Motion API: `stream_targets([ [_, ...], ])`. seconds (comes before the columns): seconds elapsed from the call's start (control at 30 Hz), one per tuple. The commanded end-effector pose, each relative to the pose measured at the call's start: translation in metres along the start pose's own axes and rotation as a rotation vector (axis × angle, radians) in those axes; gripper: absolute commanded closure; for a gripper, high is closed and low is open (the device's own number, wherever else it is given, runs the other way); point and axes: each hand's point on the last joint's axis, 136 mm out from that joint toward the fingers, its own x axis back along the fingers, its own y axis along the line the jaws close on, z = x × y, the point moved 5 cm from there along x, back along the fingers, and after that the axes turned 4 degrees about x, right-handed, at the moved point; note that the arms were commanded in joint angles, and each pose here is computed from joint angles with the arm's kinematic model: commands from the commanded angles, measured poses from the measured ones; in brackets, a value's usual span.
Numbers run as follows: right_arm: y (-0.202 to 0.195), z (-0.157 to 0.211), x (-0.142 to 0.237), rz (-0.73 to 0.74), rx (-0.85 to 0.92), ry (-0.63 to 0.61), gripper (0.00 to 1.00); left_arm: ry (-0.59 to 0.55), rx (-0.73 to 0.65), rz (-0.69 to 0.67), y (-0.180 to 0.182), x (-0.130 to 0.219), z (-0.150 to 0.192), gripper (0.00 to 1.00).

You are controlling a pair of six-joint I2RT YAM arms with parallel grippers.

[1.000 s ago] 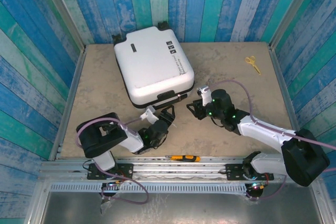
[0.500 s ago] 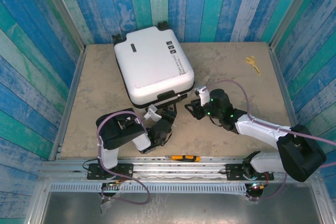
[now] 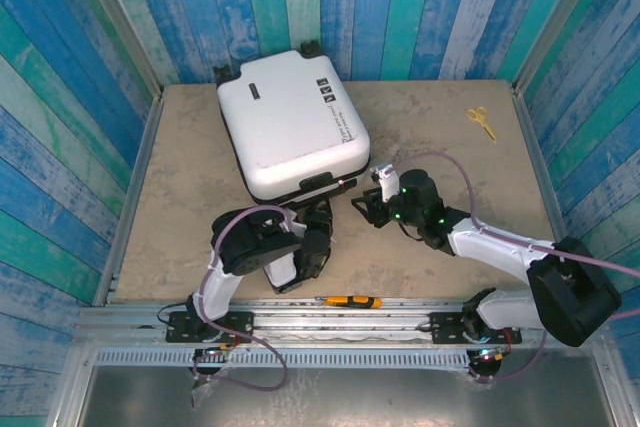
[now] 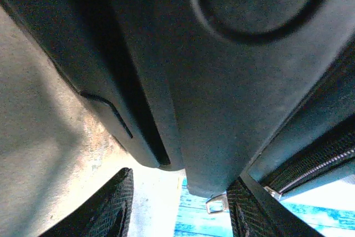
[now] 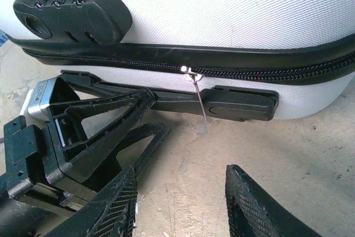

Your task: Pack the luggage

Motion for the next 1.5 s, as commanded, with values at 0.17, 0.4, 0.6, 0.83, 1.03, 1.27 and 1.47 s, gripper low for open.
stream_targets([
  [0.17, -0.003, 0.003, 0.004, 0.021, 0.033, -0.001, 0.55, -0.030, -0.030, 0.107, -0.018, -0.008, -0.003, 0.45],
  [0.4, -0.003, 0.004, 0.005, 0.023, 0.026, -0.001, 0.54, -0.058, -0.035, 0.099, -0.017, -0.012, -0.014, 0.44],
  [0.6, -0.003, 0.004, 0.006, 0.025, 0.030, -0.002, 0.54, -0.092, -0.032, 0.123, -0.023, -0.023, -0.023, 0.49],
  [0.83, -0.005, 0.002, 0.006, 0.046, 0.043, -0.002, 0.56, -0.091, -0.021, 0.158, -0.027, -0.032, -0.027, 0.74],
  [1.03, -0.005, -0.001, 0.002, 0.038, 0.074, -0.040, 0.58, -0.072, -0.048, 0.127, -0.024, -0.022, -0.036, 1.00],
  [1.27, 0.003, -0.004, -0.014, -0.054, 0.148, -0.077, 0.51, -0.039, -0.113, 0.093, -0.027, -0.002, -0.050, 1.00],
  [1.47, 0.002, -0.007, -0.022, -0.061, 0.133, -0.097, 0.50, 0.031, -0.176, 0.074, -0.033, 0.016, -0.056, 1.00],
])
